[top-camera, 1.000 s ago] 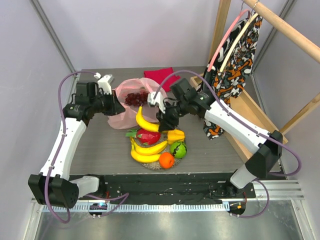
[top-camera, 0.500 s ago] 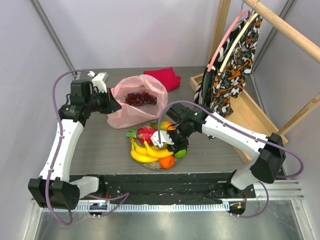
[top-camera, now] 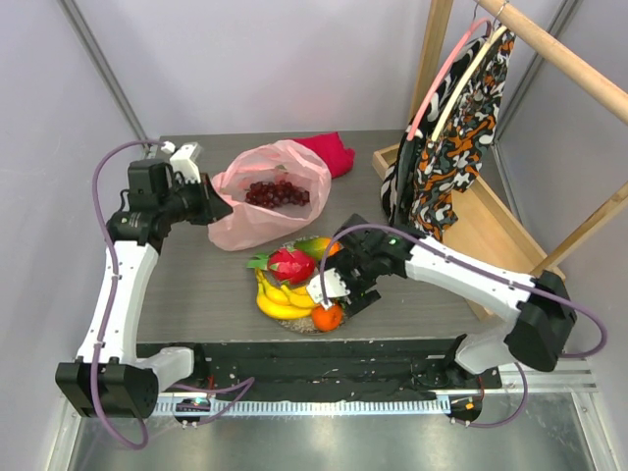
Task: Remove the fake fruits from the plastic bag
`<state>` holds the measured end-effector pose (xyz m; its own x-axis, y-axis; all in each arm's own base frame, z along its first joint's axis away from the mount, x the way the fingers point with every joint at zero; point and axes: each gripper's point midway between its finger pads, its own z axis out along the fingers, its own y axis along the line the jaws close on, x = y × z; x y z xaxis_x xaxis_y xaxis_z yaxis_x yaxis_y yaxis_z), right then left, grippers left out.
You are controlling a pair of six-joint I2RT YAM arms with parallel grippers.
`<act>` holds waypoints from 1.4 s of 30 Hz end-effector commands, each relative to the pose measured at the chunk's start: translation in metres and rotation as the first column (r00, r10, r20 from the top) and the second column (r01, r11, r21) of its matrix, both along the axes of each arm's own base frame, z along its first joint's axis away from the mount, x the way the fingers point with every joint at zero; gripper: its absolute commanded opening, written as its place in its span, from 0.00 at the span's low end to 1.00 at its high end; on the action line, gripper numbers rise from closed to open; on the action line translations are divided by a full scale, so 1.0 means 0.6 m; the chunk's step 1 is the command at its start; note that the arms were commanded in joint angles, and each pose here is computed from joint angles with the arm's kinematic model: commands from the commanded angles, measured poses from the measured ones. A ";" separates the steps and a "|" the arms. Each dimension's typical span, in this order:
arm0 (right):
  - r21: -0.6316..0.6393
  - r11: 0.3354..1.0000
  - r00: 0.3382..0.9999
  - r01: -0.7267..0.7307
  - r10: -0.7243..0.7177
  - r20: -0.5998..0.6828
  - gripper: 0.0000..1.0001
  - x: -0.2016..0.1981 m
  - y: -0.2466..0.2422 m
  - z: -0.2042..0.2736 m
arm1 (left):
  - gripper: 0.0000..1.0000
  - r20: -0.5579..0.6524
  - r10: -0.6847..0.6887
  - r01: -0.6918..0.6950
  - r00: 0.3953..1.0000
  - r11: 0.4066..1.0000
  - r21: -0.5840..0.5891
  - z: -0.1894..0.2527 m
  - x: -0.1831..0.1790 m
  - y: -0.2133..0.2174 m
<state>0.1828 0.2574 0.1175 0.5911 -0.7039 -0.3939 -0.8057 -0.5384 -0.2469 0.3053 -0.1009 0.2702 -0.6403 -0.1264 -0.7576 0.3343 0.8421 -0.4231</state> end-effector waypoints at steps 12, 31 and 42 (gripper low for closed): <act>0.755 0.452 0.791 0.475 -0.595 -0.141 0.94 0.206 0.176 0.318 | 0.00 -0.017 -0.250 0.250 0.968 0.955 0.159 -0.033 -0.116 0.002; 0.910 0.226 0.812 0.348 -0.558 -0.172 0.94 0.197 0.162 0.516 | 0.18 -0.223 -0.266 0.345 0.938 0.783 0.518 -0.068 -0.213 0.108; 0.807 0.376 0.791 0.456 -0.586 -0.174 1.00 0.211 0.176 0.418 | 0.60 -0.018 -0.433 0.426 0.901 0.877 0.222 0.110 -0.124 -0.031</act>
